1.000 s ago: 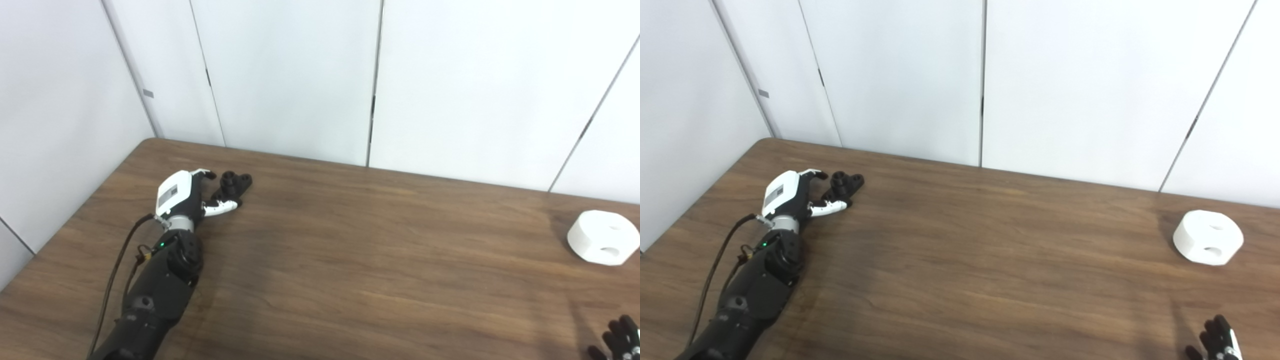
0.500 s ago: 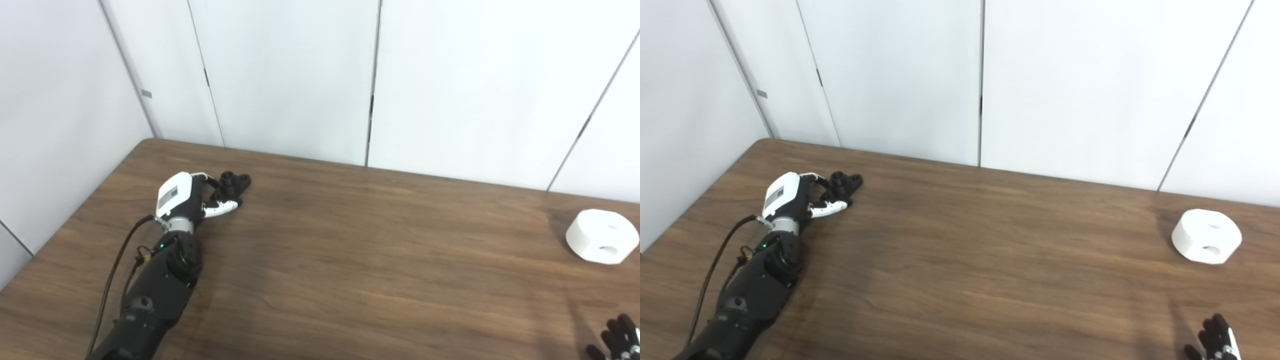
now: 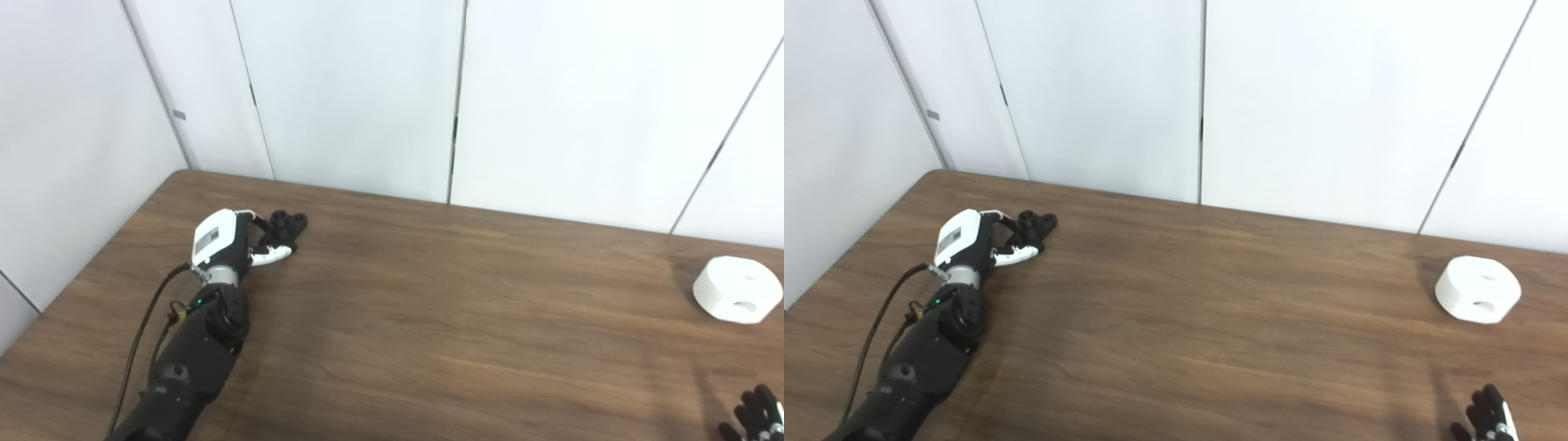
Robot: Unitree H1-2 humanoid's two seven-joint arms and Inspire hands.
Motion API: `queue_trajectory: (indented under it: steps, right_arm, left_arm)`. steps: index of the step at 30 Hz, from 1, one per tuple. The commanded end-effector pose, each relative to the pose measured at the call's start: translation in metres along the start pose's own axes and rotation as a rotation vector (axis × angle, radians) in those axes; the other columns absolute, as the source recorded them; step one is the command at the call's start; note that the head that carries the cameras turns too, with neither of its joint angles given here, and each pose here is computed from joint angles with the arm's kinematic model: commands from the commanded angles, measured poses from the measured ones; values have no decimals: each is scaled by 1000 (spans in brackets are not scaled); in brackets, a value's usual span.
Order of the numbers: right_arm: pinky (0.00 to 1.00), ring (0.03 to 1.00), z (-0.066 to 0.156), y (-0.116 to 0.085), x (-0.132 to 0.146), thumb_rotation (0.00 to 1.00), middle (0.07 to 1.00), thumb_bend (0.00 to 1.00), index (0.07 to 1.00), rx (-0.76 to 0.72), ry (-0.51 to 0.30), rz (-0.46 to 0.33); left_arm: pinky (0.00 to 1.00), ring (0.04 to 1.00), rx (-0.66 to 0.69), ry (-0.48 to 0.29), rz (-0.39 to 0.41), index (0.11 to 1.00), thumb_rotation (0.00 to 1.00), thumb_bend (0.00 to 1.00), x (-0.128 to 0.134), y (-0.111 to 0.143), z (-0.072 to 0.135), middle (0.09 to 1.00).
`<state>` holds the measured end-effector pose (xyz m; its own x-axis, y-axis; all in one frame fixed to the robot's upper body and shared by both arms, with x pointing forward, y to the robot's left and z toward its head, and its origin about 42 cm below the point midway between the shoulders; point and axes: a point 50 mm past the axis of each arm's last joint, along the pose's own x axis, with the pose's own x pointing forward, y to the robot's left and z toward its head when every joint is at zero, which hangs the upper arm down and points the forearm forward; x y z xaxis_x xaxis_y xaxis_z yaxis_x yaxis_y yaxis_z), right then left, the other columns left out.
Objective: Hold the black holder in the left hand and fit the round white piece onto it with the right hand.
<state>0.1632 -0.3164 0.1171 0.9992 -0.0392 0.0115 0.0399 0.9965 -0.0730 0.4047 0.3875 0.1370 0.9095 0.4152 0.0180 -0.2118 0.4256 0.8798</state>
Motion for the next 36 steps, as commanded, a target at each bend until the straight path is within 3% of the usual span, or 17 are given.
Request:
queue_trajectory:
  steps: [1,2,3,4,6,25,36]
  right_arm:
    - [1000,1000,-4,-3,-10,1000,1000,609,1000,0,49,-10]
    - [1000,1000,-5,-4,-10,1000,1000,613,1000,-2,51,-11]
    - [1000,1000,-5,-4,-10,1000,1000,620,1000,-3,52,-12]
    - [1000,1000,-5,-4,-10,1000,1000,621,1000,-5,51,-13]
    - [1000,1000,-5,-4,-10,1000,1000,622,1000,-4,52,-13]
    - [1000,1000,-2,-4,-10,1000,1000,617,1000,-7,59,-13]
    - [1000,1000,-2,4,-6,1000,992,628,1000,-15,53,-14]
  left_arm:
    - [865,909,27,-20,27,576,229,795,7,12,5,834]
    - [856,905,29,-20,28,562,222,786,7,12,5,830]
    - [845,901,30,-21,28,520,138,629,7,11,5,827]
    - [842,900,29,-22,26,505,109,576,7,11,5,826]
    - [837,899,30,-26,21,493,84,531,7,12,5,823]
    - [815,872,12,-61,-27,491,57,511,0,10,7,812]
    - [791,899,-67,-174,-132,489,59,513,-40,6,24,827]
